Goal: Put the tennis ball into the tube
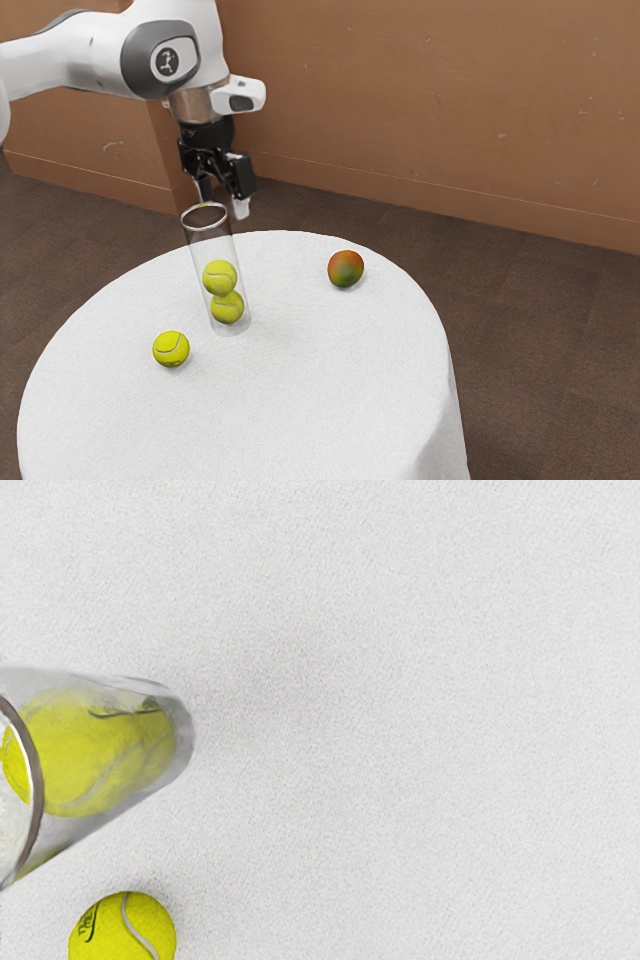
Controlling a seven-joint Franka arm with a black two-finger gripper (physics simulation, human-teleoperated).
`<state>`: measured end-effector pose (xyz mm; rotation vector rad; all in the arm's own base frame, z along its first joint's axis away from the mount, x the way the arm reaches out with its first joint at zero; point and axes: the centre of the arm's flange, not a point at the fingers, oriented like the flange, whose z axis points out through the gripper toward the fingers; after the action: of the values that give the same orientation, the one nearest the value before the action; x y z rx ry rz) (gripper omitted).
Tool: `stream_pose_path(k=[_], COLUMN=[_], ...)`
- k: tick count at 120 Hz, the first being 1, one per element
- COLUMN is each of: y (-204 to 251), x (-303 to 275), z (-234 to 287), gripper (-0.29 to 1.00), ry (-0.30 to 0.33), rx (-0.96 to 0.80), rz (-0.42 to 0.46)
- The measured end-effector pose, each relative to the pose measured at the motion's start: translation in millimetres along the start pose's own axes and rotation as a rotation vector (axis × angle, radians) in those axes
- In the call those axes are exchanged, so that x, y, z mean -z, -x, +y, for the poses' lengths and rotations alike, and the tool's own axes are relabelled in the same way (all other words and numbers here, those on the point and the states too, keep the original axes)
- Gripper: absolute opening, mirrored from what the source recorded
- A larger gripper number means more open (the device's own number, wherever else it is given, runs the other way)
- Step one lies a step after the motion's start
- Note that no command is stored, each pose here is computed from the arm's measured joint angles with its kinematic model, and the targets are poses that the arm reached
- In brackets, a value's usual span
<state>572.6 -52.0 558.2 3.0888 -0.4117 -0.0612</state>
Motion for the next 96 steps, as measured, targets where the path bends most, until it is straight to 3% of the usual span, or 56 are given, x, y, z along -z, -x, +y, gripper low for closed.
stream_pose_path(k=[22,35,48,71,96], y=[19.5,97.8,147.4,173.0,163.8], x=[16.1,-1.5,-36.4,-120.0,-182.5], z=[5.4,7.9,-14.4,-32.5,-64.8], gripper=[0.69,0.69,0.69,0.69,0.69], ry=[0.031,0.127,0.17,0.151,0.091], rx=[-0.021,-0.033,0.024,0.083,0.162], rz=[0.053,0.02,-0.039,-0.158,-0.146])
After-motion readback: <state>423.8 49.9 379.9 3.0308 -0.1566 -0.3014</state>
